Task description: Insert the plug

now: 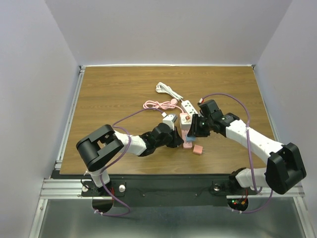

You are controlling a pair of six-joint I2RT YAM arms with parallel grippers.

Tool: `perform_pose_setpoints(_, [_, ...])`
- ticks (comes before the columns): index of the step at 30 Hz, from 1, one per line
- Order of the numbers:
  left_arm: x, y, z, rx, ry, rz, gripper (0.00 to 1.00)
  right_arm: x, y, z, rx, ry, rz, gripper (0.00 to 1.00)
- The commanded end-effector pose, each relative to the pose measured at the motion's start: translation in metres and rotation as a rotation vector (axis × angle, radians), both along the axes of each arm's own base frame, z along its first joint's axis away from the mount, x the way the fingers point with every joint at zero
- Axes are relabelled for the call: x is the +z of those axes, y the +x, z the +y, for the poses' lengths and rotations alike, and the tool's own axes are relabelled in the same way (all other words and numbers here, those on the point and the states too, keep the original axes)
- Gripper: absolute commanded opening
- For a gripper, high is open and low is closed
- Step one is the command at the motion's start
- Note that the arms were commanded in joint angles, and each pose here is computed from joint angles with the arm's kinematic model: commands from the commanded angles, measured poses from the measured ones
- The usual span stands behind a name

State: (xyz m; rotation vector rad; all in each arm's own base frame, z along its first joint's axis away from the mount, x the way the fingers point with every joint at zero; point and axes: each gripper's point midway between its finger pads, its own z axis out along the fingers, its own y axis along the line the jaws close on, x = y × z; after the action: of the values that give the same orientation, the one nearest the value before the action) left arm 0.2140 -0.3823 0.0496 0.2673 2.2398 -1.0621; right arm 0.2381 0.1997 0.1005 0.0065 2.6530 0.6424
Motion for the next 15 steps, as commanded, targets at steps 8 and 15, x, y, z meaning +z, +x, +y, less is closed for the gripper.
perform_pose_setpoints(8, [0.001,-0.018,-0.016,-0.101,-0.02,0.019,0.0,-0.003,0.002,0.0,-0.019,-0.059,-0.005,0.0])
perform_pose_setpoints(15, [0.002,-0.017,-0.015,-0.096,-0.021,0.019,0.0,-0.01,0.002,0.002,-0.008,-0.086,0.003,0.01])
